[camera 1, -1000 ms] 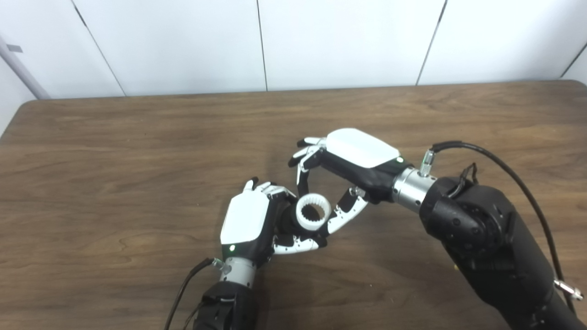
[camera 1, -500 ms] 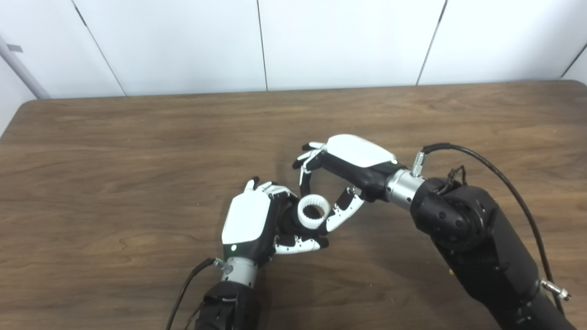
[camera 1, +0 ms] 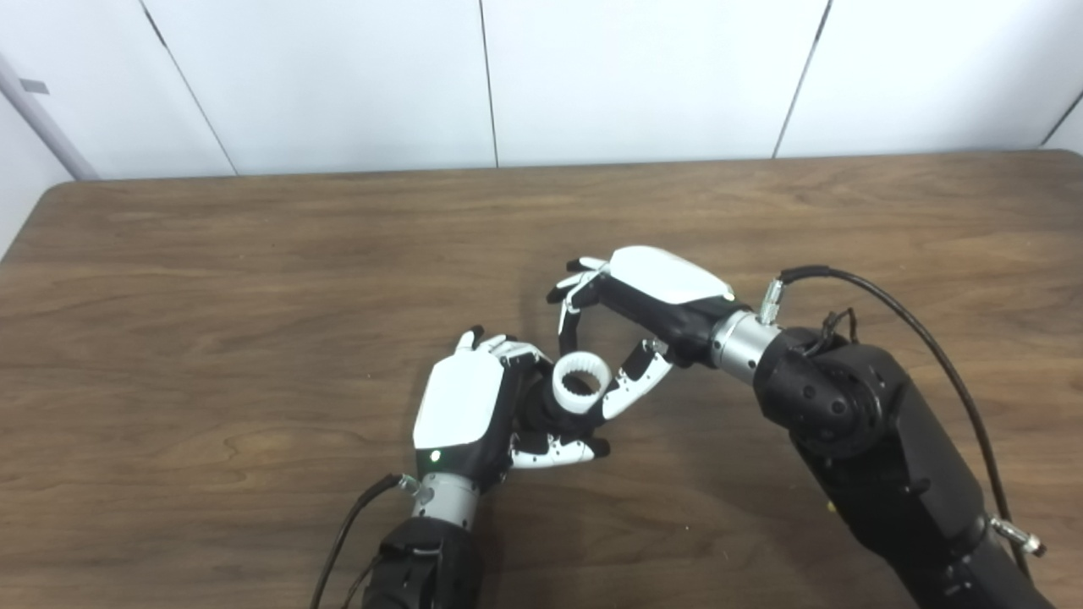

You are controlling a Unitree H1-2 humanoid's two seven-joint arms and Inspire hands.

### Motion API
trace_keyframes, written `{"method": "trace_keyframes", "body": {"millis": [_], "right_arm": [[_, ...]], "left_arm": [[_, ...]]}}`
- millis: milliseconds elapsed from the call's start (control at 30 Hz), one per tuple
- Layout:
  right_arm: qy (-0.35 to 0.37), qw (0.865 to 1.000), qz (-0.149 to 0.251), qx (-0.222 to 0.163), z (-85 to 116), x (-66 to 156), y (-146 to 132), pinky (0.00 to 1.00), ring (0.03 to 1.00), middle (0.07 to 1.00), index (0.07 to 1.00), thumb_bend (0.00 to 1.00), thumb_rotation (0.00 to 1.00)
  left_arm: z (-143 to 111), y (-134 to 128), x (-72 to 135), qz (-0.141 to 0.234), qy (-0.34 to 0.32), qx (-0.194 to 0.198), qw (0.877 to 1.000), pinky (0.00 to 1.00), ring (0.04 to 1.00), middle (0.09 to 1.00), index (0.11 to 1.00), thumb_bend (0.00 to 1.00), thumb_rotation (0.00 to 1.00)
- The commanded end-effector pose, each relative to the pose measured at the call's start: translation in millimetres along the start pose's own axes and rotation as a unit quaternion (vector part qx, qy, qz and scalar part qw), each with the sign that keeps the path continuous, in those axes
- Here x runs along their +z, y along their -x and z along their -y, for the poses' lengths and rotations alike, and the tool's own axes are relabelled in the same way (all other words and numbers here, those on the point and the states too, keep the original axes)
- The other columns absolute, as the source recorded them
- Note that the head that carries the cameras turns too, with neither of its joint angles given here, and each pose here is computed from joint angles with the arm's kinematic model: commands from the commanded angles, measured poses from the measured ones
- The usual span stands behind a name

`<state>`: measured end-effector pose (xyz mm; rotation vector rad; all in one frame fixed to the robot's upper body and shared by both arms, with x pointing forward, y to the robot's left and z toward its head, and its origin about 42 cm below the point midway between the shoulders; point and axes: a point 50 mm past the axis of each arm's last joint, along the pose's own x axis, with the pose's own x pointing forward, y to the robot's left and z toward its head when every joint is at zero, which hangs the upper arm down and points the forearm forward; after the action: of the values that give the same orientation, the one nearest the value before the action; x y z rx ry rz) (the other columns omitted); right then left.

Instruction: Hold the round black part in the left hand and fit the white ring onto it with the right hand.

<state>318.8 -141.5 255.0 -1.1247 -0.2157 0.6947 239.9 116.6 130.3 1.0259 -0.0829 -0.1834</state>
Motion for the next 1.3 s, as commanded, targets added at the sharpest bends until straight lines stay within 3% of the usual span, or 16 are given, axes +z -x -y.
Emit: {"method": "trace_keyframes", "body": {"millis": [0, 1267], "right_arm": [[0.011, 0.999, 0.015, -0.034, 17.1, 7.3, -2.8, 0.92, 0.961, 0.840, 0.484, 0.52, 0.14], [0.019, 1.000, 0.011, -0.012, 2.1, 3.9, -10.4, 0.90, 0.957, 0.840, 0.485, 0.52, 0.14]], "left_arm": [[19.7, 7.2, -8.4, -0.024, -0.008, -0.060, 0.998, 0.98, 0.858, 0.734, 0.484, 0.52, 0.05], [21.1, 7.1, -2.7, -0.026, -0.001, -0.059, 0.998, 0.98, 0.856, 0.739, 0.483, 0.52, 0.05]]}}
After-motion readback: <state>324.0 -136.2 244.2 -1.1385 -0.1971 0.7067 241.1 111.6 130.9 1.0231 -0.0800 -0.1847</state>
